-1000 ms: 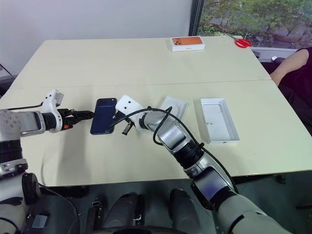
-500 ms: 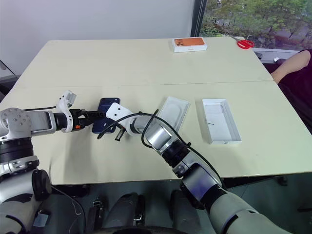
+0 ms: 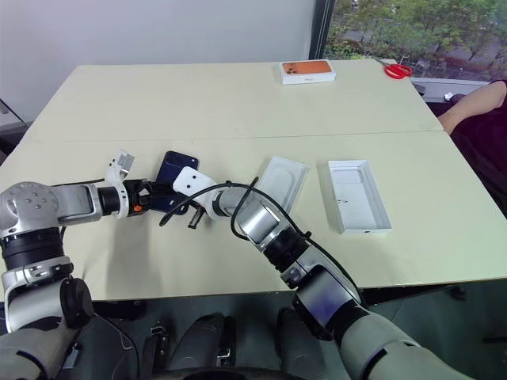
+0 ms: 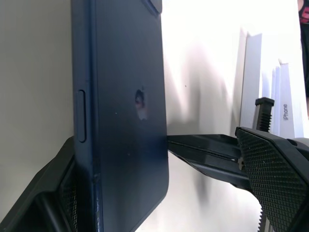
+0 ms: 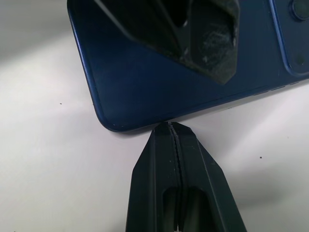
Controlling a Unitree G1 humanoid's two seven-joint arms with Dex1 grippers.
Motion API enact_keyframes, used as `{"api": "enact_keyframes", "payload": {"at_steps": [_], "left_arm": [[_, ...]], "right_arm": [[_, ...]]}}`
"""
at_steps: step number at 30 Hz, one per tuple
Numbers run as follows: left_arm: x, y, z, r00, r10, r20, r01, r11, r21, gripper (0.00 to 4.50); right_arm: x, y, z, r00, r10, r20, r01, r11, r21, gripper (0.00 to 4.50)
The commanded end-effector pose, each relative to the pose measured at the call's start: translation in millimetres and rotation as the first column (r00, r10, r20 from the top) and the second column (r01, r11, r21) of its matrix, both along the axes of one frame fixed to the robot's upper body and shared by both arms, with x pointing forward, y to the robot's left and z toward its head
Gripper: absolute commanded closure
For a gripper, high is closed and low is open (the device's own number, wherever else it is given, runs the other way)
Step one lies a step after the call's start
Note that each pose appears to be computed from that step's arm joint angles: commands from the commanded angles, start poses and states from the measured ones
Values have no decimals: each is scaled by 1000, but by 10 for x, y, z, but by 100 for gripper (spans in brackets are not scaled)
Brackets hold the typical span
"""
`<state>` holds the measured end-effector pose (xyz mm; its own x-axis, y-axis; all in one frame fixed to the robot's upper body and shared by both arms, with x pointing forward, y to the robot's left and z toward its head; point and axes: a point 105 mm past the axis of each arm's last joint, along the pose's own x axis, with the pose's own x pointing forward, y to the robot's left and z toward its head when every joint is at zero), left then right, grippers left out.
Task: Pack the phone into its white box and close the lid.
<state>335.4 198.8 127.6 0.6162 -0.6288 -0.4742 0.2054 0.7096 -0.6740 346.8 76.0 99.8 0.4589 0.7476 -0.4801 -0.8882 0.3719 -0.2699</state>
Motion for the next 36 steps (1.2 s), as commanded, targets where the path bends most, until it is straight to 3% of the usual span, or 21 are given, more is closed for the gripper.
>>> {"api": "enact_keyframes", "payload": {"at_steps": [1,6,14,17,20,22,31,36], "left_arm": [[-10,75,1,1000,18,-24,-18,1000,-3,56],[2,126,38,999,30,-19,-29,1000,10,273],[-4,142,36,999,32,-21,-32,999,-5,273],[-16,149,37,999,30,-20,-31,999,-24,273],[-18,173,34,999,39,-21,-39,999,-31,355],[-18,174,40,999,38,-19,-39,999,-34,447],[14,-31,396,991,-43,128,59,990,-127,449],[25,-542,585,959,-171,225,208,966,-156,449]], "right_arm": [[-37,56,133,999,20,36,-22,999,41,450],[-31,22,145,999,13,41,-15,999,41,450],[-35,-30,209,997,11,72,-13,999,33,450],[-38,-104,355,995,2,99,-7,999,51,450],[-46,-187,488,993,-13,120,5,998,70,450],[-53,-227,549,991,-21,131,11,997,78,450],[-138,-879,911,974,-128,188,107,987,121,450],[-242,-1567,985,958,-208,196,194,977,90,450]]}}
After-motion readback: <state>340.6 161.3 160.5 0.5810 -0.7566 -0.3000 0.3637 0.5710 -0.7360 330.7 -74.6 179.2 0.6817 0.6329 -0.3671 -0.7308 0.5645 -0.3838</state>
